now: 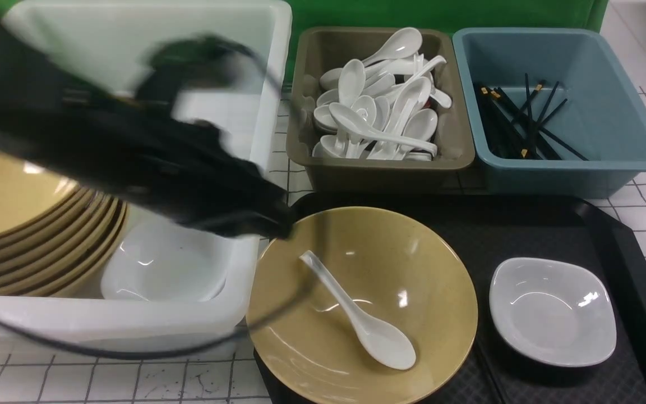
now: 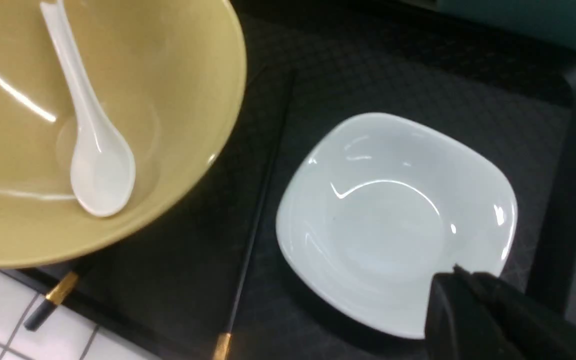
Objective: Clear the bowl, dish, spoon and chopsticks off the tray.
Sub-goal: Use the left arm to grab the soup spoon in the middle, then use the left arm to put the soup spoon into the small storage box in the middle
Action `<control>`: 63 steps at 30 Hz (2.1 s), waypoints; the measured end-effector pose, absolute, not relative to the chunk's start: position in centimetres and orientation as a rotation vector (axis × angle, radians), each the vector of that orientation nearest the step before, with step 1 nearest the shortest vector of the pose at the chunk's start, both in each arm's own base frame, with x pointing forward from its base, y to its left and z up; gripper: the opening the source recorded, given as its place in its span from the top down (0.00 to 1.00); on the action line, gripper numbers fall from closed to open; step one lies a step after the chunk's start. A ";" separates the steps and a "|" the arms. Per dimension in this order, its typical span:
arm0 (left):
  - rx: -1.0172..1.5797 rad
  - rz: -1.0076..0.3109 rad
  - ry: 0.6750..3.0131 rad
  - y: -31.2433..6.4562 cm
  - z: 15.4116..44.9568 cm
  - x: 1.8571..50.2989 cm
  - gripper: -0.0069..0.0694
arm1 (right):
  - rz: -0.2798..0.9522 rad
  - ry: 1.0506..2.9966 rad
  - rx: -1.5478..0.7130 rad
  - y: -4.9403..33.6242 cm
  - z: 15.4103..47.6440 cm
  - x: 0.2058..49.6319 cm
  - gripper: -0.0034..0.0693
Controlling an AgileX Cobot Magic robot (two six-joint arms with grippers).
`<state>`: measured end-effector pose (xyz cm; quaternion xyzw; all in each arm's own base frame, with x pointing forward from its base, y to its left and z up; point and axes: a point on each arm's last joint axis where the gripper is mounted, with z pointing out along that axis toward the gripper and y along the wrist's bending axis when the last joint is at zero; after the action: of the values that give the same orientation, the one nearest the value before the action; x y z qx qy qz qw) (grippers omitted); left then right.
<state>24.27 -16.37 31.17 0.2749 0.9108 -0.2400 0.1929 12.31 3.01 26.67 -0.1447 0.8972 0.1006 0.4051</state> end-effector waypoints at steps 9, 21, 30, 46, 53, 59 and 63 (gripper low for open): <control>0.965 -0.180 2.741 -25.4 26.1 26.2 0.61 | 0.244 2.263 -0.360 2.9 25.4 12.3 0.89; 0.797 -0.111 2.964 -27.2 19.9 27.2 0.10 | 0.245 2.212 -0.384 3.3 25.7 12.5 0.89; 0.755 -0.205 2.918 -28.6 18.0 28.2 0.44 | 0.248 2.198 -0.390 3.5 25.8 12.5 0.89; 0.788 -0.301 2.674 -28.3 24.5 28.5 0.91 | 0.250 2.199 -0.393 3.5 25.8 12.5 0.89; 0.695 -0.305 2.026 -27.6 30.2 35.5 0.91 | 0.250 2.199 -0.394 3.5 25.8 12.5 0.89; 0.614 -0.269 1.981 -25.6 24.4 41.1 0.77 | 0.251 2.199 -0.393 3.5 25.8 12.5 0.89; 0.578 -0.185 2.111 -23.5 22.6 42.2 0.50 | 0.251 2.199 -0.393 3.5 25.8 12.5 0.89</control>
<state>42.18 -23.47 22.60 0.2341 0.8559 -0.0752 0.4550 12.50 3.50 25.75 -0.1578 0.8823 0.1007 0.4319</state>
